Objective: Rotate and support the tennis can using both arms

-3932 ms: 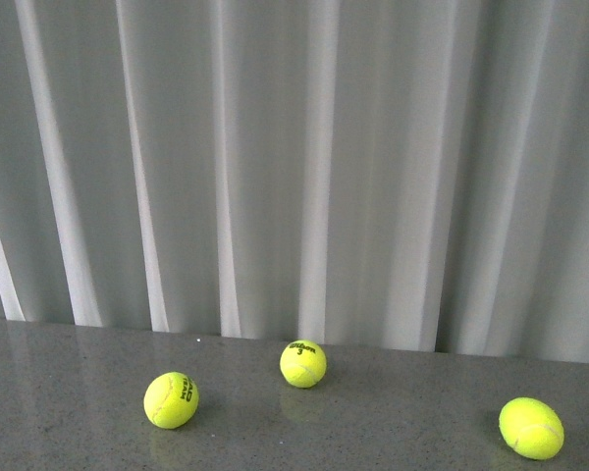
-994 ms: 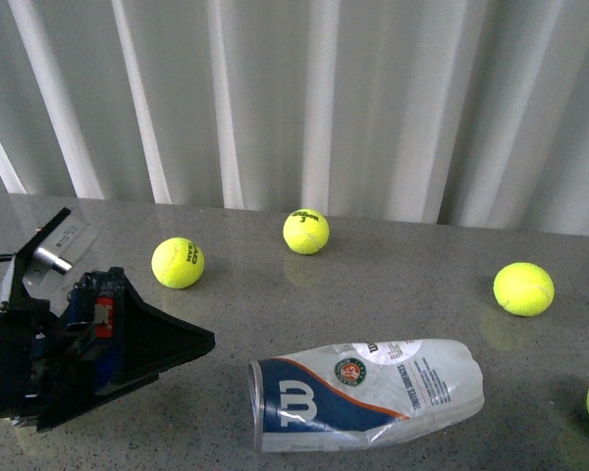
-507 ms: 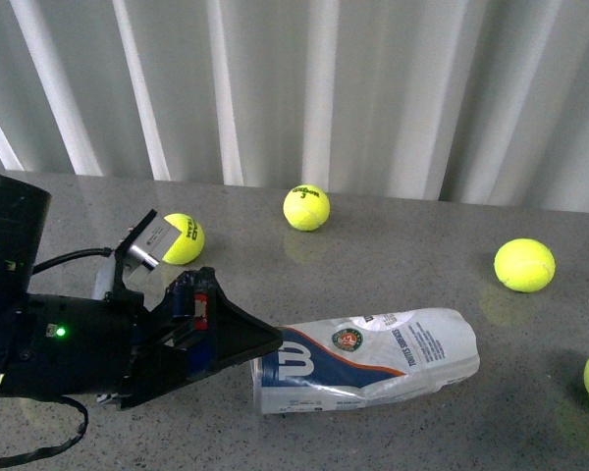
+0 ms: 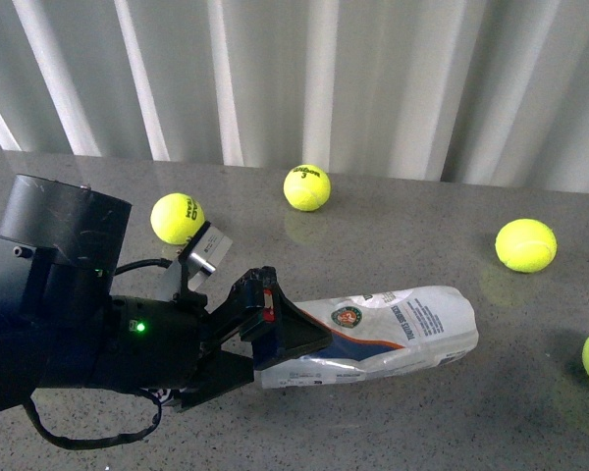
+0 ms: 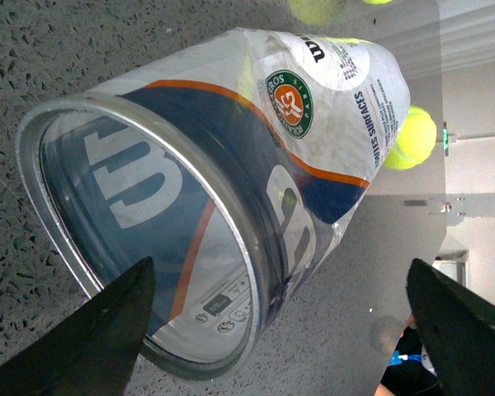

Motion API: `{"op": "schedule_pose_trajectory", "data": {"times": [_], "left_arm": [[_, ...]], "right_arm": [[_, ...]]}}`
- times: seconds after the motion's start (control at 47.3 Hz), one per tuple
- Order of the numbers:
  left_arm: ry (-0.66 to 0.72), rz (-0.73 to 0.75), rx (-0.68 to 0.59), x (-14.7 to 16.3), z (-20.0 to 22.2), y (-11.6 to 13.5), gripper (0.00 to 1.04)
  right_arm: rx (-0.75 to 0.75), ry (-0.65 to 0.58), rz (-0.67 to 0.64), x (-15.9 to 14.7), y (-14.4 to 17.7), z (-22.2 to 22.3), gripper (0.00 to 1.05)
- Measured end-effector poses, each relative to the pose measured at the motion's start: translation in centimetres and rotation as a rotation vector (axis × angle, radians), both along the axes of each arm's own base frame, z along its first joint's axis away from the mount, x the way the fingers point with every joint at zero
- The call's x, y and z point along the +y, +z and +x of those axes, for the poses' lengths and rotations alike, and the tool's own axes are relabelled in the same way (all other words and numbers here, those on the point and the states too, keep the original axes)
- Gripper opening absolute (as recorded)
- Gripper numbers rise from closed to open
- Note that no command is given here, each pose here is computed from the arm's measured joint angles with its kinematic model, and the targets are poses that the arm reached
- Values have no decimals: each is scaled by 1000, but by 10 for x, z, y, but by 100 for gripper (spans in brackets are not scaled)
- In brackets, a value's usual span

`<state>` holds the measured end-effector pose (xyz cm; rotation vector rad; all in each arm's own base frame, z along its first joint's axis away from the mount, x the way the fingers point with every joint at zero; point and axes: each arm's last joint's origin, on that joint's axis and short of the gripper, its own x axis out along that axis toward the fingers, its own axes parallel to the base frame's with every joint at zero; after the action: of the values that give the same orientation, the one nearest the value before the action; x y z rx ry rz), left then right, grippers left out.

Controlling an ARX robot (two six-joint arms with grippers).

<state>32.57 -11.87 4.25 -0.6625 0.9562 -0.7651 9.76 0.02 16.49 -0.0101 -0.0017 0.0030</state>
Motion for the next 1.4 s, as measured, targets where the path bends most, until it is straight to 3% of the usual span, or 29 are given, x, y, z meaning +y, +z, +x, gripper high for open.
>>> {"op": "schedule_pose_trajectory", "data": {"times": [0.444,0.55,0.677,0.803,0.951,1.121,1.226,1.395], "left_arm": [[90,-104,51,3,3,7,3],[108,-129,14,7,0,27,4],[105,-65,65,10,-4,45,4],[46,72,13,8,8,99,4],[-45,314,-146,-2,34,182,4],[-191,657,-265,-21,52,242,4],[-334,895,-344,-41,61,269,4],[-497,1093,-444,-66,61,278,4]], "right_arm": [[0,0,0,0,0,0,98],[0,0,0,0,0,0,98],[0,0,0,0,0,0,98],[0,0,0,0,0,0,98],[0,0,0,0,0,0,98],[0,0,0,0,0,0,98],[0,0,0,0,0,0,98],[0,0,0,0,0,0,98]]}}
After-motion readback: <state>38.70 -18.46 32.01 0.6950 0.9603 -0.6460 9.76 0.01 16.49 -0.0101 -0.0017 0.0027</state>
